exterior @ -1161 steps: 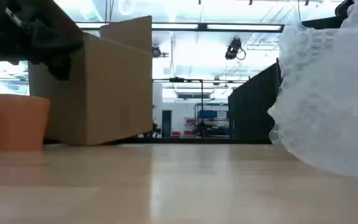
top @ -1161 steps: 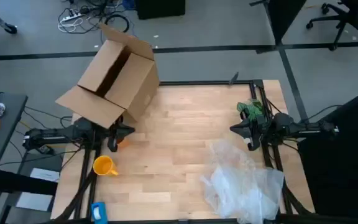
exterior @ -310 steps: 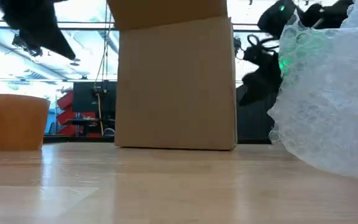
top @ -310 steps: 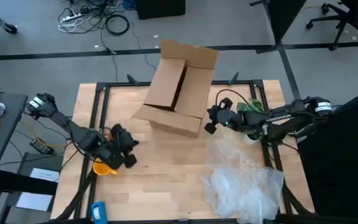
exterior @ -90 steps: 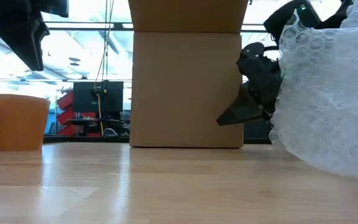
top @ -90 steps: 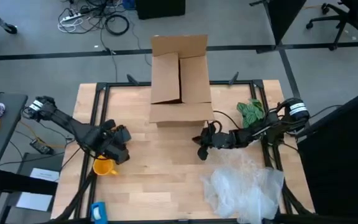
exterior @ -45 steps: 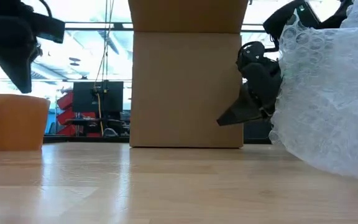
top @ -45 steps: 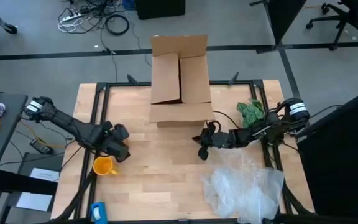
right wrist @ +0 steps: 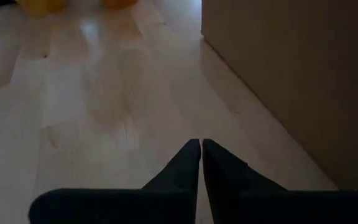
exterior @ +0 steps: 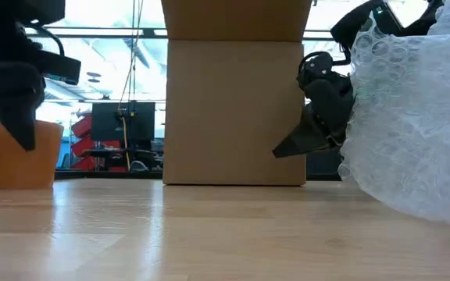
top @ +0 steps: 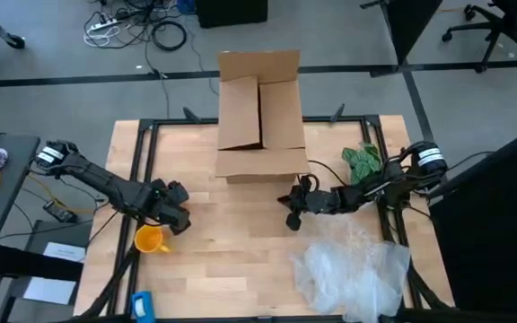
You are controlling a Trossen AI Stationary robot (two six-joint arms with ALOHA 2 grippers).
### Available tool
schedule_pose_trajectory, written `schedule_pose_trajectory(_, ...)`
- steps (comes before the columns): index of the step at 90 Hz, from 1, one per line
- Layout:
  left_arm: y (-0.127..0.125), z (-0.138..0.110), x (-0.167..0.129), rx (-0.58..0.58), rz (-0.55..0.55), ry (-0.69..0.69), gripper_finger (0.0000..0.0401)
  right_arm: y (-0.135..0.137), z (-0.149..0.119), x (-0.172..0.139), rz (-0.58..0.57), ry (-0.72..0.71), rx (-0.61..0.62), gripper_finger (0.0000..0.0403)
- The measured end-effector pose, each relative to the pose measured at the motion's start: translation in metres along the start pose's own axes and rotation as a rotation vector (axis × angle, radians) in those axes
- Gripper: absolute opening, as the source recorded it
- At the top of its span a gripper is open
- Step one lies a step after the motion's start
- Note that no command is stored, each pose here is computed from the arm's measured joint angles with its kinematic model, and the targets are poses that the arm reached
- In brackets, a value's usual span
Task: Wrap mug
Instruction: Wrap the orange cup with the bubble wrap
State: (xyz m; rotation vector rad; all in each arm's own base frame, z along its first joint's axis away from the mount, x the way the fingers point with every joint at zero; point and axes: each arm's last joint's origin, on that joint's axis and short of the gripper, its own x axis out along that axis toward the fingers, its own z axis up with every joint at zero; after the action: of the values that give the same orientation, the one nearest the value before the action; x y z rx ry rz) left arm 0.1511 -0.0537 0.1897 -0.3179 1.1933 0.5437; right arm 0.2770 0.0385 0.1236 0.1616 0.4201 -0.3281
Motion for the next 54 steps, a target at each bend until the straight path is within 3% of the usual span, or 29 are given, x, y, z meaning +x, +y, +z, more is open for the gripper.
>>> schedule_pose_trajectory(28,-0.03,0.023,-0.005,0.153,-0.266,-0.254,0.0013,-0.003,0.012,-0.013,-0.019,0.008,-0.07,0.0)
schedule_pose_trajectory(54,-0.041,0.03,-0.007,0.189,-0.367,-0.316,0.0024,-0.019,0.038,-0.06,-0.061,0.068,-0.091,0.0)
